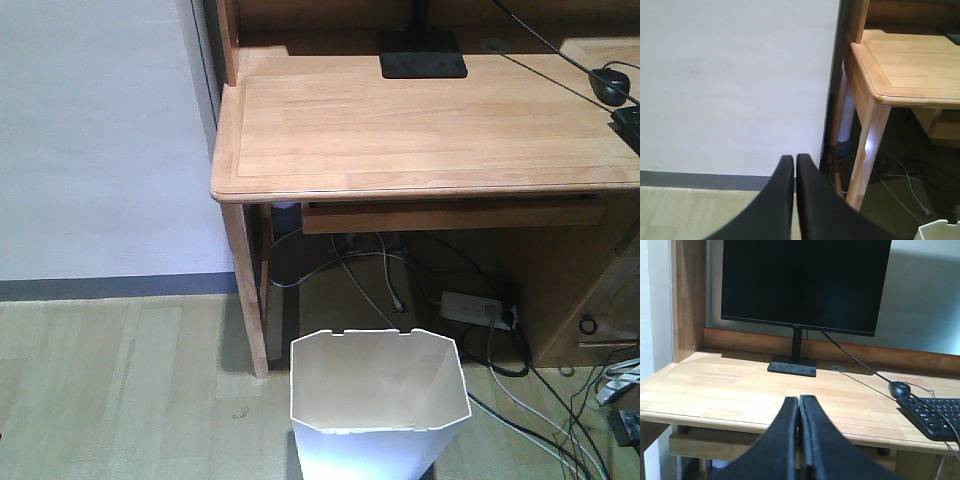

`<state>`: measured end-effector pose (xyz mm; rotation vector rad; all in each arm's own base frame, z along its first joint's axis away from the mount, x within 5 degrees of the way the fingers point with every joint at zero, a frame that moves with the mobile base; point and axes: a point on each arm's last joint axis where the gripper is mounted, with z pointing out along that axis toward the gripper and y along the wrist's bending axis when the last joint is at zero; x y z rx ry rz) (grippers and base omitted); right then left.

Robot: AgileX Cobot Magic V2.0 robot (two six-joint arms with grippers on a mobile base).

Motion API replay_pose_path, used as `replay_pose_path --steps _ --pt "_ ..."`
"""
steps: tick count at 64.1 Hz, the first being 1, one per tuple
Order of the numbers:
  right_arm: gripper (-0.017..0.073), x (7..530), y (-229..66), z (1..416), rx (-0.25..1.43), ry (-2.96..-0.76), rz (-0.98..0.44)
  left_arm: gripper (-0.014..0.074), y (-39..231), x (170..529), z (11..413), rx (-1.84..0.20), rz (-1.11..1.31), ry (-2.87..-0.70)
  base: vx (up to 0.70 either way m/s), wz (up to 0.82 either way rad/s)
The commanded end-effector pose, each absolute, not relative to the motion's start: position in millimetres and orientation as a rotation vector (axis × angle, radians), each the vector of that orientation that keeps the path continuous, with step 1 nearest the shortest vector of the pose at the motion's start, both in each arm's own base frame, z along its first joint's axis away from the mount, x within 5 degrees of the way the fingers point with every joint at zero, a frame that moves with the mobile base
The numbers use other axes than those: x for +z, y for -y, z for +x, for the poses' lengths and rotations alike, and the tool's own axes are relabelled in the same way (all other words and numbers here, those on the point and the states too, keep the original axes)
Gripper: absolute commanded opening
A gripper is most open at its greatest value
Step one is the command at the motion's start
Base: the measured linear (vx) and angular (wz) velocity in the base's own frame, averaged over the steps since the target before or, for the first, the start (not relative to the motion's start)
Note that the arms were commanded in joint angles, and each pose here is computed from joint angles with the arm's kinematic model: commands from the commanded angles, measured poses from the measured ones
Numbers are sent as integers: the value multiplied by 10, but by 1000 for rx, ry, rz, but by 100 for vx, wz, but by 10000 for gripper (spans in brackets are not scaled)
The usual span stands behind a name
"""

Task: Move trash bin to bedside with robot

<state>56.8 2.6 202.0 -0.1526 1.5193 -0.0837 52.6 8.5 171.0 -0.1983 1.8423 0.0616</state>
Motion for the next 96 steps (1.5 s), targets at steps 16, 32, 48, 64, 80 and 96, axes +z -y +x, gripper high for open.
replay_pose_path --steps 16,32,48,64,80,96 --pt "-2 2069 -32 554 -96 -1441 -163 -6 -82 1764 535 54 -191 -1766 0 0" --pt "-2 2069 -32 554 -96 -1441 -163 -6 -82 1764 535 54 -191 -1766 0 0" --pt "-2 2069 -32 554 -96 -1441 -163 -6 -82 1764 535 54 -191 -1766 0 0" --pt "-2 2086 -33 552 -95 -1422 -163 -6 -82 1764 535 54 -191 -1766 0 0" --pt "-2 2165 -32 543 -94 -1399 -158 -6 -82 1764 535 54 -191 -1766 0 0" --pt "-2 2642 -36 657 -63 -1429 -132 -6 -82 1764 535 54 -191 -1766 0 0"
